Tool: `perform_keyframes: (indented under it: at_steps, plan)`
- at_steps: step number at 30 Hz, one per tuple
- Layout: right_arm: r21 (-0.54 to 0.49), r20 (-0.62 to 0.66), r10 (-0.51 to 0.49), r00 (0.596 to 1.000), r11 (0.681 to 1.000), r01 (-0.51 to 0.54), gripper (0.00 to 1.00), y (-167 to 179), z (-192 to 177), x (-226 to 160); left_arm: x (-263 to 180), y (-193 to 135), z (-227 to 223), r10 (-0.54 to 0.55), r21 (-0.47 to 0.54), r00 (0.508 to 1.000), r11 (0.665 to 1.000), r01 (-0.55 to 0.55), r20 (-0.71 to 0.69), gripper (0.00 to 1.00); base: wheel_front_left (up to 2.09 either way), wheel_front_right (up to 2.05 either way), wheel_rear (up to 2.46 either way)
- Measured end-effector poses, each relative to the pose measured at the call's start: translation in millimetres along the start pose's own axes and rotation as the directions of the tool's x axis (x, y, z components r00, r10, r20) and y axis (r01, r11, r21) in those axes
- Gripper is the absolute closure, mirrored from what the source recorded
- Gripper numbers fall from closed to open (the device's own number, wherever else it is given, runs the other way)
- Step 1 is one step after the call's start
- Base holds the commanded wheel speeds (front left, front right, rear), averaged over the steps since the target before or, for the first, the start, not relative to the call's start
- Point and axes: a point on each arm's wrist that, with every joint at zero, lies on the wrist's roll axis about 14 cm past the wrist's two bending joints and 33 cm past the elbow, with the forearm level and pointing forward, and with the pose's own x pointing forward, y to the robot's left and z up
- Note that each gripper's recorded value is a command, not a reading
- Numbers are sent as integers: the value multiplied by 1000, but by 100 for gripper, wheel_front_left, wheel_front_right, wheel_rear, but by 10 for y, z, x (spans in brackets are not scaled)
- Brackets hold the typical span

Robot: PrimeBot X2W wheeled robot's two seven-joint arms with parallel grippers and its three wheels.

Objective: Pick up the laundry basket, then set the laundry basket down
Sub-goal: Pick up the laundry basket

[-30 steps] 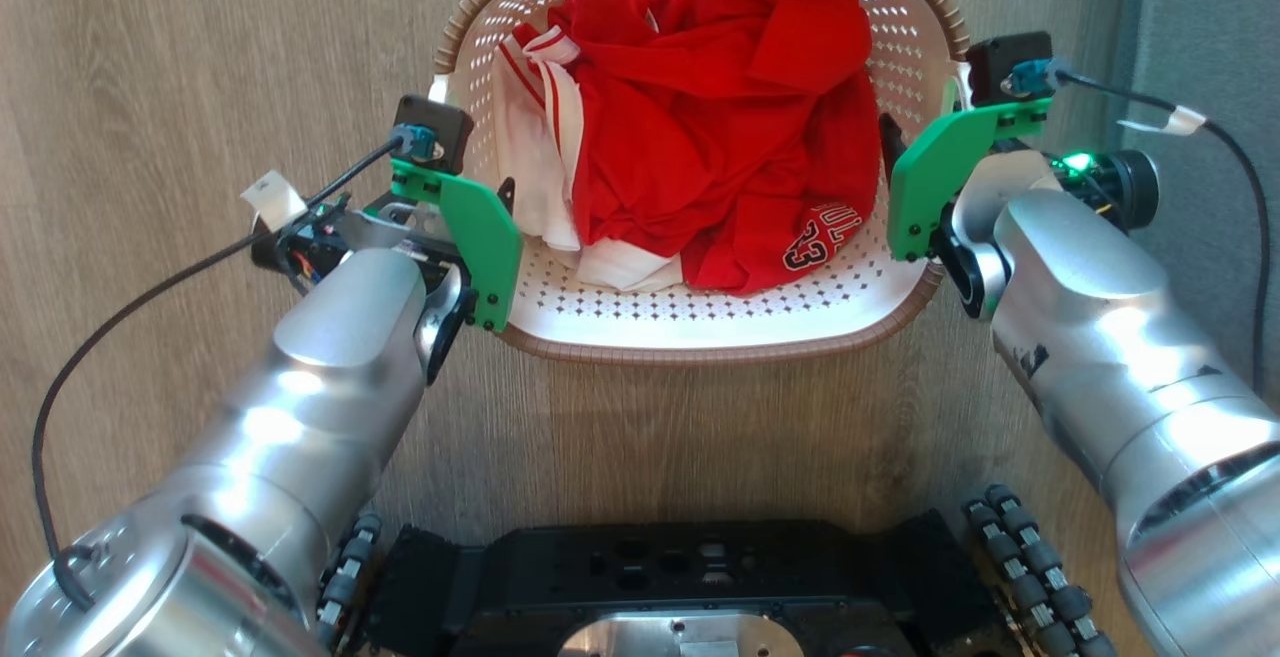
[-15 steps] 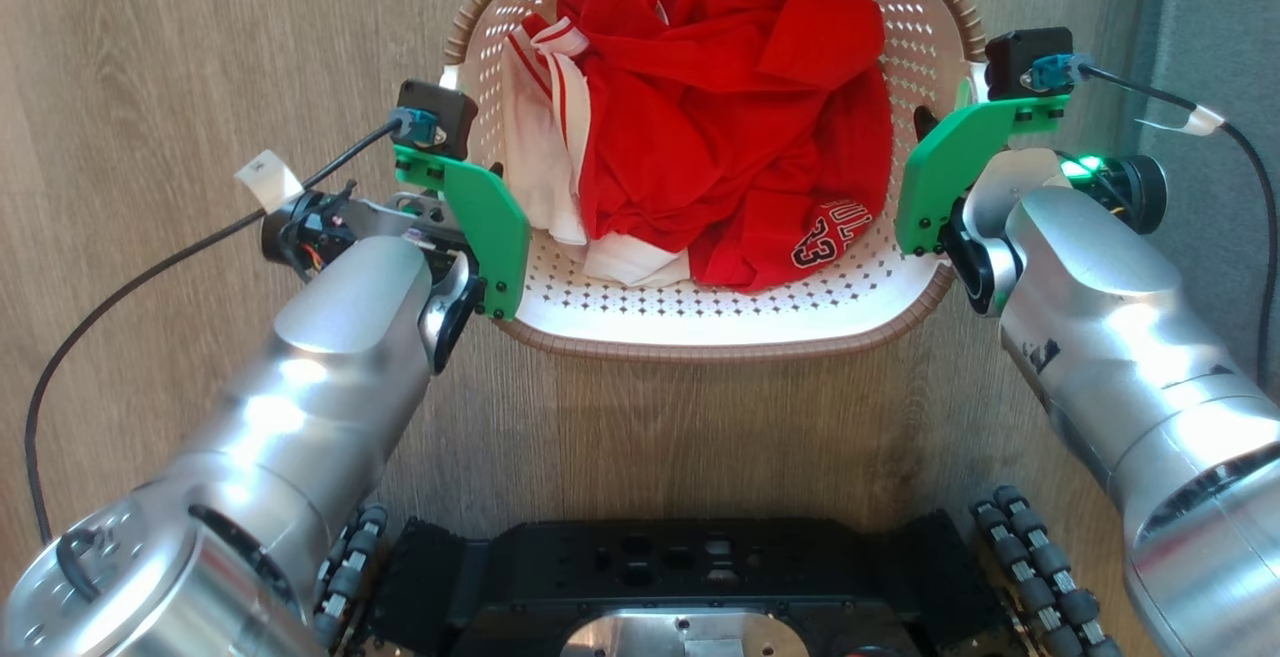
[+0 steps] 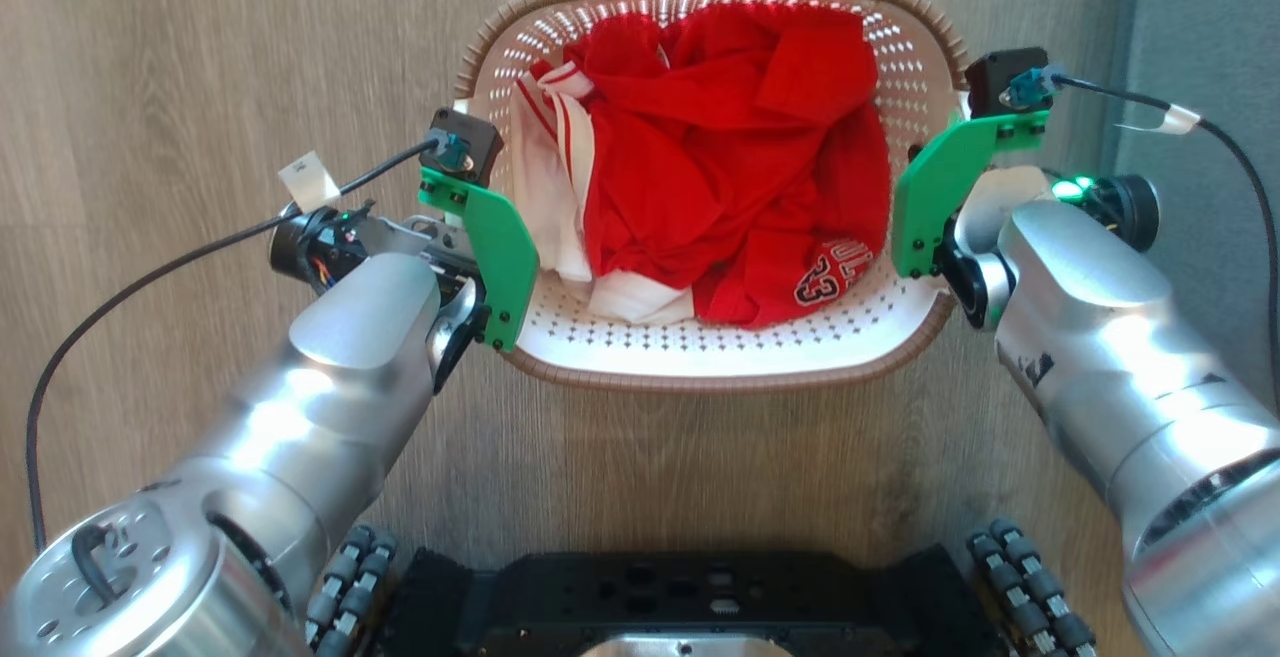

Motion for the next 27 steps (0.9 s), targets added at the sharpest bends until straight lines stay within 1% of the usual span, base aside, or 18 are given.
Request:
perform_keyframes:
  at_steps: [4,10,11,12,18,23,27]
  plan:
    - [4,-32,1,999,1000,-1,100,51,-40,-139,-127,-34,56,-5,37,1000,999,5,-3,100,0,0,0]
    - [-22,-73,5,997,1000,-6,100,151,-110,-397,-357,-147,-35,-9,76,999,997,12,-32,100,0,0,0]
    - [-22,-73,5,997,1000,-6,100,151,-110,-397,-357,-147,-35,-9,76,999,997,12,-32,100,0,0,0]
    - [-33,-76,8,997,999,-10,100,198,-117,-491,-443,-179,-10,-8,93,1000,996,10,-21,100,0,0,0]
    - [-56,-58,20,998,998,-23,100,322,-90,-733,-673,-257,-14,-3,111,1000,994,5,-13,100,0,0,0]
    - [-81,-77,26,997,996,-32,100,436,-229,-980,-889,-385,-164,-4,128,999,992,9,-38,100,0,0,0]
    - [-105,-80,31,996,994,-39,100,520,-303,-1151,-1044,-454,-214,2,141,1000,990,1,-24,100,0,0,0]
